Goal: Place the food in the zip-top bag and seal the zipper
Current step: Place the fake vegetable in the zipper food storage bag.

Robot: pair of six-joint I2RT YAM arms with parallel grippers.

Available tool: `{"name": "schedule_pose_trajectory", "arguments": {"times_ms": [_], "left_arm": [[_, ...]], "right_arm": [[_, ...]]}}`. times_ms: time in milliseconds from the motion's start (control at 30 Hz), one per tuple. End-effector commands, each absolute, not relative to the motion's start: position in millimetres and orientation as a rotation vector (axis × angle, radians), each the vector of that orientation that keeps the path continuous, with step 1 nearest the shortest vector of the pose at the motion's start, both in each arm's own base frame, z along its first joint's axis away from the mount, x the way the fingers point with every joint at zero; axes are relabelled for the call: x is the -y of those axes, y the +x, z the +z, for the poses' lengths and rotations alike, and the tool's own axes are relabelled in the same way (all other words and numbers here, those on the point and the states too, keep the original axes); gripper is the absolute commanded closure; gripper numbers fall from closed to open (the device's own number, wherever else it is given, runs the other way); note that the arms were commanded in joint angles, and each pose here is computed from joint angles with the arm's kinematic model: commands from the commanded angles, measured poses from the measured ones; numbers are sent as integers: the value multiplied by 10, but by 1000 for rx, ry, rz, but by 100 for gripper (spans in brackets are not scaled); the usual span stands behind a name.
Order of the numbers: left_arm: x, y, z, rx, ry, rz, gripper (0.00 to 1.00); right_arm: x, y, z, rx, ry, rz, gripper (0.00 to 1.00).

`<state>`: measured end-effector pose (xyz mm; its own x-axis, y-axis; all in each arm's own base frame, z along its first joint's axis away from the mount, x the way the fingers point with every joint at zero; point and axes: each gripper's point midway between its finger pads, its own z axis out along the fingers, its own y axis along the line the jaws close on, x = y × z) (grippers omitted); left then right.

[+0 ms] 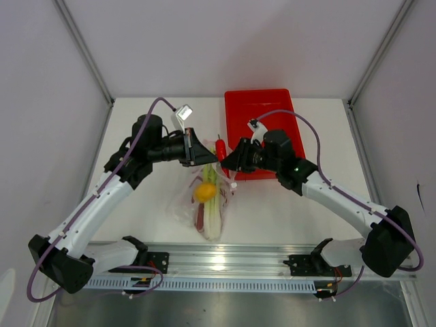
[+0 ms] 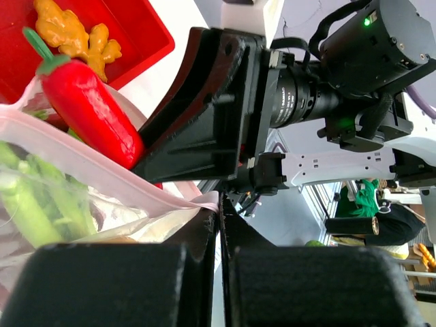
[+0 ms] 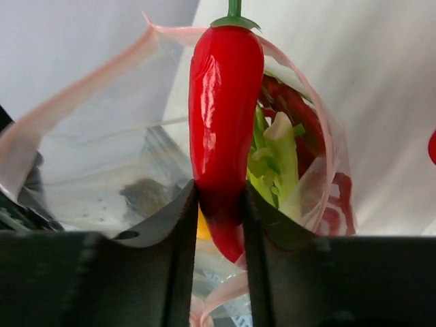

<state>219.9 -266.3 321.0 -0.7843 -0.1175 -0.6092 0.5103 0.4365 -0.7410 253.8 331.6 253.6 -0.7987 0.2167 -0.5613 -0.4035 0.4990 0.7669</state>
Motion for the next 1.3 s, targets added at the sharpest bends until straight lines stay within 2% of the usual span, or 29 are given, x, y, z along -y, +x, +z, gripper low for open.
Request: {"name": "schedule_pose_trajectory", "arguments": {"times_ms": [0, 67, 100, 200, 367, 633, 1033, 1267], "left_arm": [[2673, 2171, 3619, -1956, 384, -1385, 100], [2670, 2167, 3632, -1952, 388, -1383, 99], [2668, 2168, 3613, -1958, 386, -1380, 100], [2667, 2166, 3607, -1960, 387, -1379, 99], [2664, 2163, 3617, -1959, 388, -1378, 99], [2653, 2129, 3640, -1952, 399, -1381, 100], [2653, 2114, 3666, -1949, 405, -1386, 100], [2637, 2086, 3704, -1938, 411, -1385, 99]], "right_arm": [[-3241, 2388, 2534, -2145, -225, 1272, 61], [-3172, 2353, 2575, -2136, -249, 1234, 53], [-3141, 2368, 2594, -2130, -249, 1208, 46], [-3044, 2362, 2763, -2101, -286, 1144, 37], [-2800, 2498, 2987, -2068, -259, 1001, 34], [-2387, 2802, 3022, -2101, -201, 871, 36], [-2765, 2862, 2752, -2189, -300, 1089, 44], [-2906, 2846, 2541, -2256, -316, 1110, 53]]}}
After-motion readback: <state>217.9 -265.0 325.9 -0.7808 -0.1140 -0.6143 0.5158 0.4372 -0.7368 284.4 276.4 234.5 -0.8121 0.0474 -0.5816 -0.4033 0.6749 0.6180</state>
